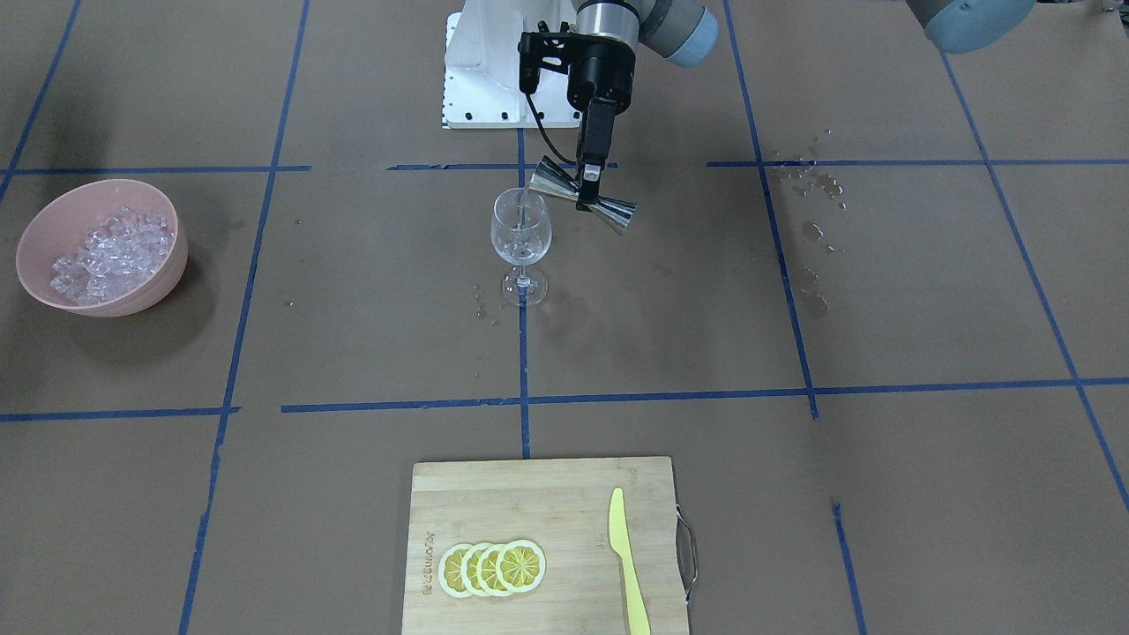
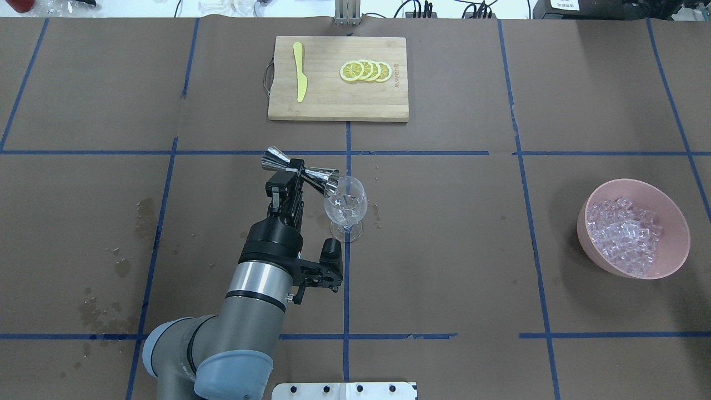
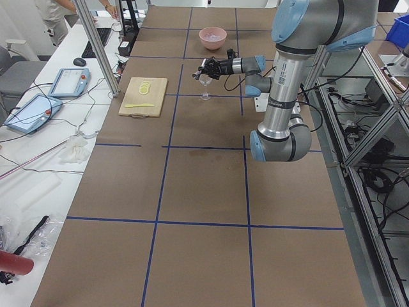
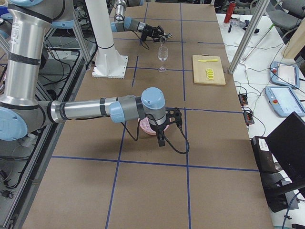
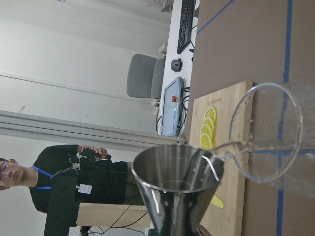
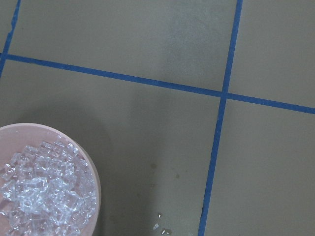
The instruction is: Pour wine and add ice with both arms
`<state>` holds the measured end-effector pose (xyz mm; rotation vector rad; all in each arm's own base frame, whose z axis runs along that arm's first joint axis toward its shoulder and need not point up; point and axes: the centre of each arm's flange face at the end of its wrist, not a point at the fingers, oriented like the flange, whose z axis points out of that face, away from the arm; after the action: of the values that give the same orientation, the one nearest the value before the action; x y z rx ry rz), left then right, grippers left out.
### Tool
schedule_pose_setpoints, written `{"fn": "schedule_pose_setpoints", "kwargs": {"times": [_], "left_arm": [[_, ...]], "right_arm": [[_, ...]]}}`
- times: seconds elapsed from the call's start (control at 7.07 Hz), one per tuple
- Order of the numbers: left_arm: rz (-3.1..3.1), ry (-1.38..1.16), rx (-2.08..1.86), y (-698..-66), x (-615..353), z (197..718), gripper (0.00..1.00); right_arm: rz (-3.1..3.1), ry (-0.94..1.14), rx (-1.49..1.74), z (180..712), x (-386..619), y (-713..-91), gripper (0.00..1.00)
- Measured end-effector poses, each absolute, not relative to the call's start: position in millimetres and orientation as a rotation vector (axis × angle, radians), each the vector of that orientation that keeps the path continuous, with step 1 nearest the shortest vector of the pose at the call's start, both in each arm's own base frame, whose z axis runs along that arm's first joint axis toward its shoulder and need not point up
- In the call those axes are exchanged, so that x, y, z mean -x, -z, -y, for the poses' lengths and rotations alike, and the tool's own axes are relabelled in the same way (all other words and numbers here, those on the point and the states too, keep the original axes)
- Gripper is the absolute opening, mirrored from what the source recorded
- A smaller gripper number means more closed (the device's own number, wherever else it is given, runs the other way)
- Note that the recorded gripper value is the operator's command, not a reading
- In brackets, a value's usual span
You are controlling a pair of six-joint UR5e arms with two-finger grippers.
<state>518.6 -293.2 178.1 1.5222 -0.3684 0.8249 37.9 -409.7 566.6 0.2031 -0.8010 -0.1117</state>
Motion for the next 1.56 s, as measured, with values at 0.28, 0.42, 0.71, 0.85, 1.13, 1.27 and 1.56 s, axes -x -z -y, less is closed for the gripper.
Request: {"fn": "schedule_pose_setpoints", "kwargs": {"times": [0.28,0.42,0.71,0.85,1.13,1.27,1.56], "left_arm": [[0.502,-0.912,-1.511,-168,-517,293,0.00],[0.543,-0.938,-1.505,-165,-517,293,0.00],[0.530,-0.906,-1.527,-159,-511,291,0.00],[0.473,-0.834,-1.567,-157,-503,290,0.00],[0.286,-0.624,-1.650,-164,-484,290,0.00],[0.224,-0.569,-1.663,-173,-480,291,0.00],[0.138,-0.496,-1.682,-192,-468,291,0.00]], "right_arm": [[0.801,0.111,-0.201,409,-38,-568,1.00],[0.801,0.110,-0.200,409,-38,-568,1.00],[0.801,0.110,-0.199,409,-38,-568,1.00],[0.801,0.109,-0.199,408,-38,-569,1.00],[0.801,0.109,-0.199,408,-38,-568,1.00],[0.801,0.108,-0.200,409,-38,-568,1.00],[0.803,0.108,-0.200,409,-38,-567,1.00]]}}
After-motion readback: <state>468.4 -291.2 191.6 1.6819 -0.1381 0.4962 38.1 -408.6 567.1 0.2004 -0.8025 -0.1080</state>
